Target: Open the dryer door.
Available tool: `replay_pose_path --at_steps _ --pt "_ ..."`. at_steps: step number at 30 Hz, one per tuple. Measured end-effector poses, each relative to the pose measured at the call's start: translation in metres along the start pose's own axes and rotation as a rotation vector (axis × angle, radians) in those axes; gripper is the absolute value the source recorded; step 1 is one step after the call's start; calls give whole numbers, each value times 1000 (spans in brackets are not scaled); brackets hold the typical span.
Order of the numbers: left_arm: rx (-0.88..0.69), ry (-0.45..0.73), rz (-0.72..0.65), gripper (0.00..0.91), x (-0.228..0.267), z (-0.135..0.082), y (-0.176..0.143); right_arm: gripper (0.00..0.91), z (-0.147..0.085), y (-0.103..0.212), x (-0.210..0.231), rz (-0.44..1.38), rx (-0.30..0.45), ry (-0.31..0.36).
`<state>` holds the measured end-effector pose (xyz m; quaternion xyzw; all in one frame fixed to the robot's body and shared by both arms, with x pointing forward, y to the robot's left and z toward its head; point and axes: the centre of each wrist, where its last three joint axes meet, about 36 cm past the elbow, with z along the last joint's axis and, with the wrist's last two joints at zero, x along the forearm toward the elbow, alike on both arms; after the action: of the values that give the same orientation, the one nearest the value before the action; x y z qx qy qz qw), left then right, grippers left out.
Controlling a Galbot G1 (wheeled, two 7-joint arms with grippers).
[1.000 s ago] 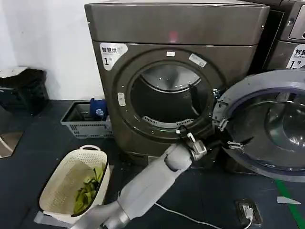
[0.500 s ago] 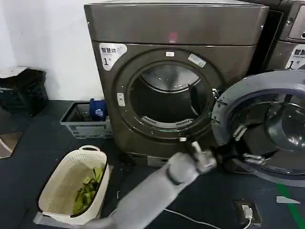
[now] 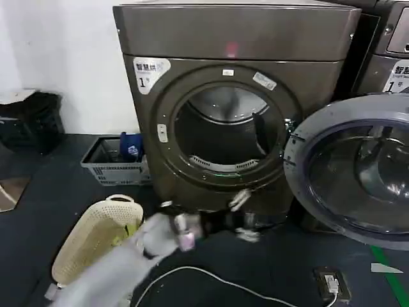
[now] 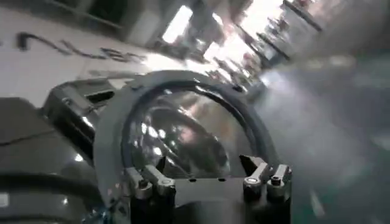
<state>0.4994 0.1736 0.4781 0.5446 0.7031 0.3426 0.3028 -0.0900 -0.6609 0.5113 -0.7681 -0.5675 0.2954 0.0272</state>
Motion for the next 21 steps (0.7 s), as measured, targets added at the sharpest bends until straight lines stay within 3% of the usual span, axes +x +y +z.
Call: replay_pose_path --at_steps 11,21 --pt "-481 295 357 907 152 7 17 907 2 2 -1 -21 -51 69" --pt "-745 482 798 907 247 -1 39 907 9 7 3 -61 -112 69"
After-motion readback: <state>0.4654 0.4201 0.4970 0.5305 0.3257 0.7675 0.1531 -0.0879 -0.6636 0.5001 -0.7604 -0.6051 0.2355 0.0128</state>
